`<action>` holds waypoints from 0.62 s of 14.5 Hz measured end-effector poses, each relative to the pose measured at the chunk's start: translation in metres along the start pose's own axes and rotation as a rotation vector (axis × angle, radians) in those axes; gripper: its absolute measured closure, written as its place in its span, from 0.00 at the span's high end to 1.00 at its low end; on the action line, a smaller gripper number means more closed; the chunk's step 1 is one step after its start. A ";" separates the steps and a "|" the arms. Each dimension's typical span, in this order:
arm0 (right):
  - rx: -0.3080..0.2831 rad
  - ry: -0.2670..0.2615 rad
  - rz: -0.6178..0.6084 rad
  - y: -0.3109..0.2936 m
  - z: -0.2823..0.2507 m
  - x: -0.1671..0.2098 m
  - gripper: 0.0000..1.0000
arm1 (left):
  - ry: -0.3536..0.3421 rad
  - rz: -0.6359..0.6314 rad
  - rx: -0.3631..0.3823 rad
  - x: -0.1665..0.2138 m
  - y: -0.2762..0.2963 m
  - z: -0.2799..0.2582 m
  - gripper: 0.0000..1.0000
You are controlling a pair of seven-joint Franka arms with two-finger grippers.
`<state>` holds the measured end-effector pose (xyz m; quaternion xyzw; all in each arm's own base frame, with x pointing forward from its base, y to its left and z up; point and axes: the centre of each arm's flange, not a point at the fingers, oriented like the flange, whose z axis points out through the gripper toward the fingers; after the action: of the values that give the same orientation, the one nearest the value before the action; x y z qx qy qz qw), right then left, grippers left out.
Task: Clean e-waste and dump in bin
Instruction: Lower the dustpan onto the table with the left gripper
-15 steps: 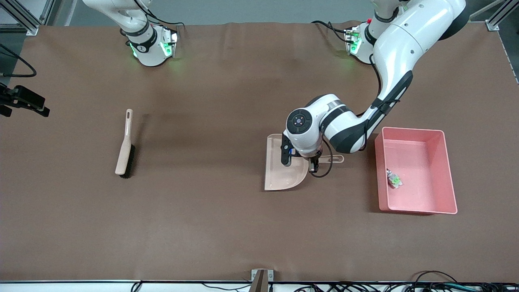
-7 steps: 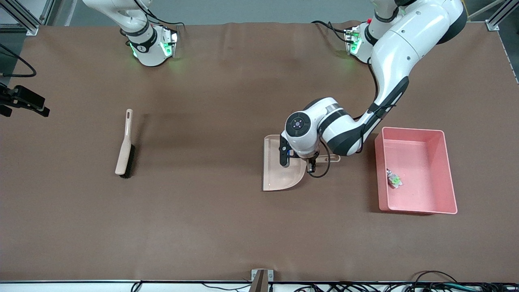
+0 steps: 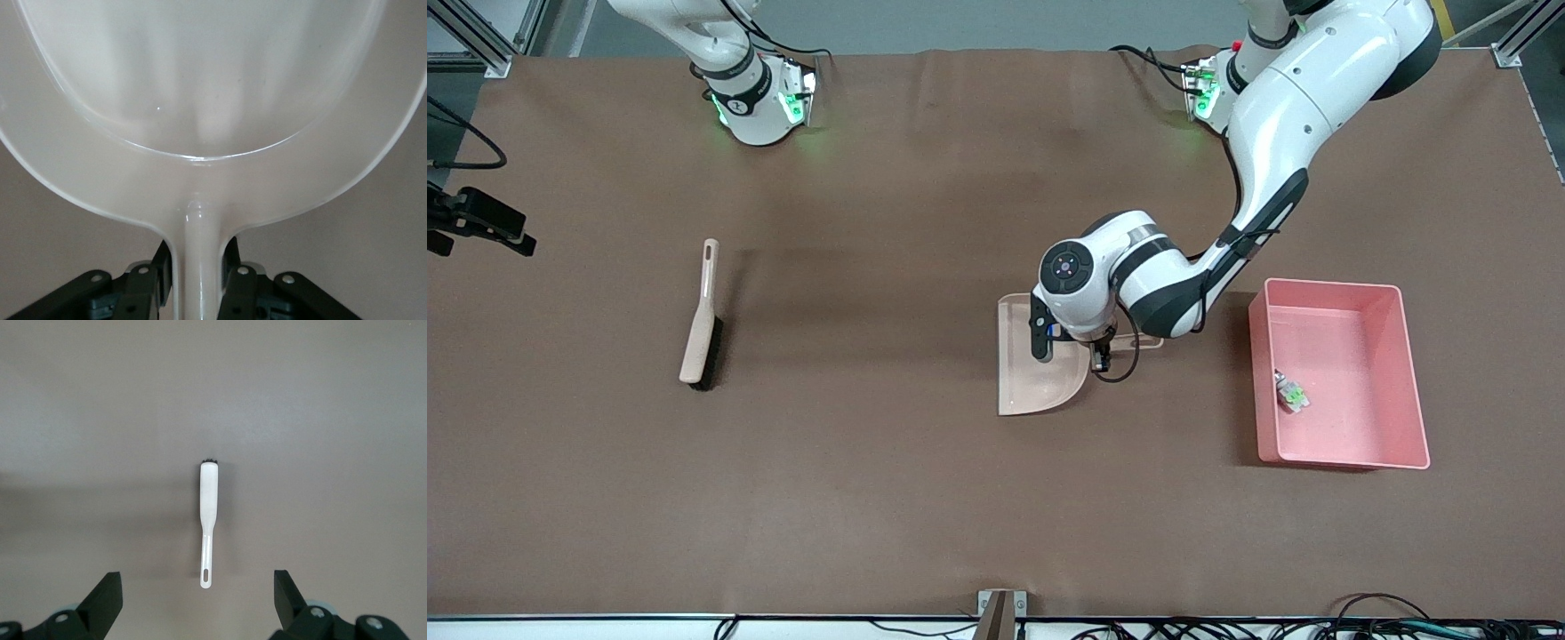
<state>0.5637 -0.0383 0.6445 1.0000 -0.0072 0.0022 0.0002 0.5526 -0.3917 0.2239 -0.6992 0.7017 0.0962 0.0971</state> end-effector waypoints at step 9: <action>0.000 0.001 0.000 0.000 0.000 0.000 1.00 | -0.002 0.022 0.001 -0.001 -0.001 0.001 0.33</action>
<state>0.5637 -0.0382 0.6447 1.0000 -0.0072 0.0025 0.0000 0.5536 -0.3906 0.2236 -0.6913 0.7093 0.0976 0.0971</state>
